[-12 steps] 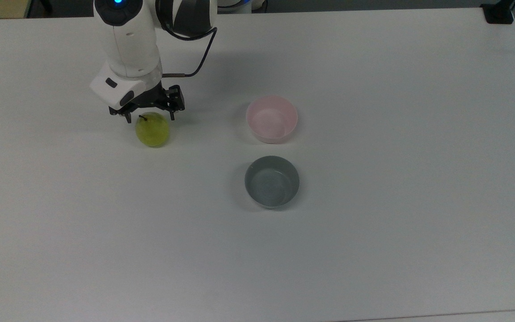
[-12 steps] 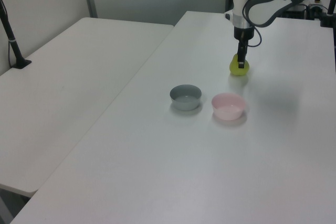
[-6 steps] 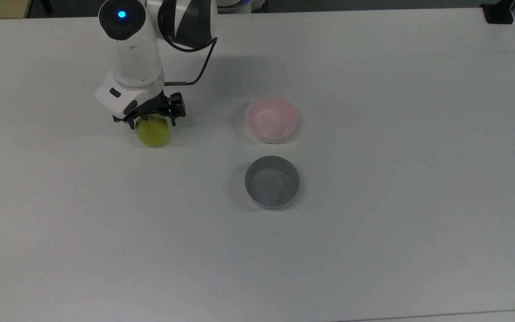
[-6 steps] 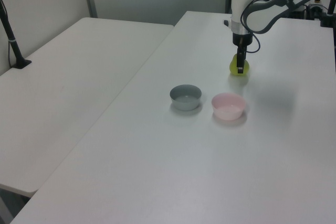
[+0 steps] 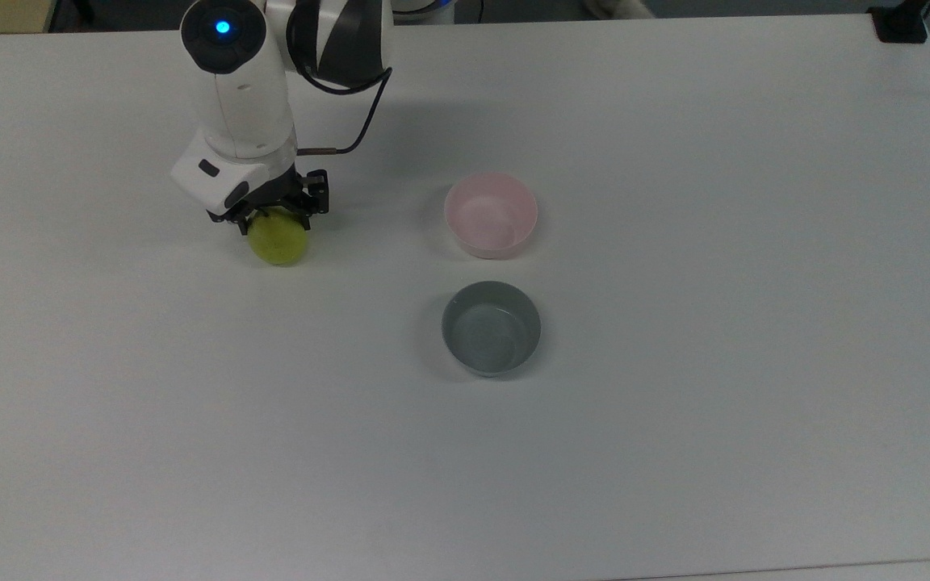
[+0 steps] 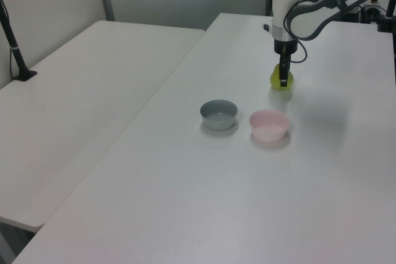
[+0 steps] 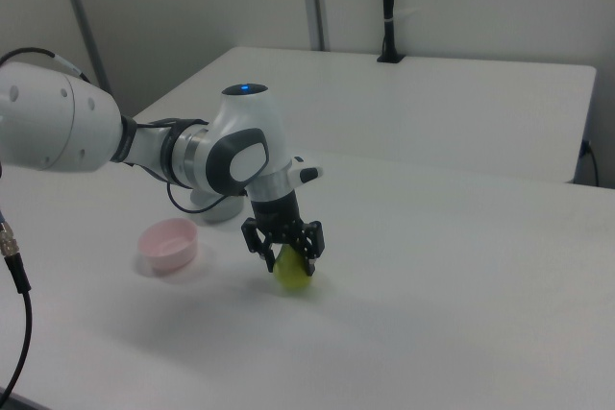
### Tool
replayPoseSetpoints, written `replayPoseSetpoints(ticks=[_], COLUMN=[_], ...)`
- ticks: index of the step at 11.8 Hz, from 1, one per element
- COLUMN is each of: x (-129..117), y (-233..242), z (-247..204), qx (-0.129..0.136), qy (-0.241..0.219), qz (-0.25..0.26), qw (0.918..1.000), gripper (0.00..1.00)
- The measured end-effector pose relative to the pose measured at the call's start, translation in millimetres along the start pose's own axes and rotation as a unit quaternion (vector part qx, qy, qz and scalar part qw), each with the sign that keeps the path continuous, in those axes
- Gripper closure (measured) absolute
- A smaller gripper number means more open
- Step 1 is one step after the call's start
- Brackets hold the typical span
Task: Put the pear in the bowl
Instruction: 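Lift the grasped pear up off the table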
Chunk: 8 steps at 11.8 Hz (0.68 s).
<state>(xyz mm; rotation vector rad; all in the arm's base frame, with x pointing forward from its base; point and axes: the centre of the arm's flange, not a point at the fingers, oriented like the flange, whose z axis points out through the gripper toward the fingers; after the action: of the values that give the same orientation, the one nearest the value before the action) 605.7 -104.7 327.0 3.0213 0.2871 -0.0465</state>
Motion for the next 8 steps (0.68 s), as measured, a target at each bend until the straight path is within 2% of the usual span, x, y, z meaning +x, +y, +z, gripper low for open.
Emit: replayPoseSetpoints(ticks=[2, 4, 8], x=[-1.0, -0.8, -2.9], y=[1.2, 3.8, 14.8], z=[-11.4, -42.9, -148.1], qx=[0.001, 0.002, -0.004], qy=[-0.005, -0.009, 0.001], qz=[0.001, 0.003, 0.013], qw=[1.0000, 1.0000, 0.9999], gripper=[0.23, 0.23, 0.23])
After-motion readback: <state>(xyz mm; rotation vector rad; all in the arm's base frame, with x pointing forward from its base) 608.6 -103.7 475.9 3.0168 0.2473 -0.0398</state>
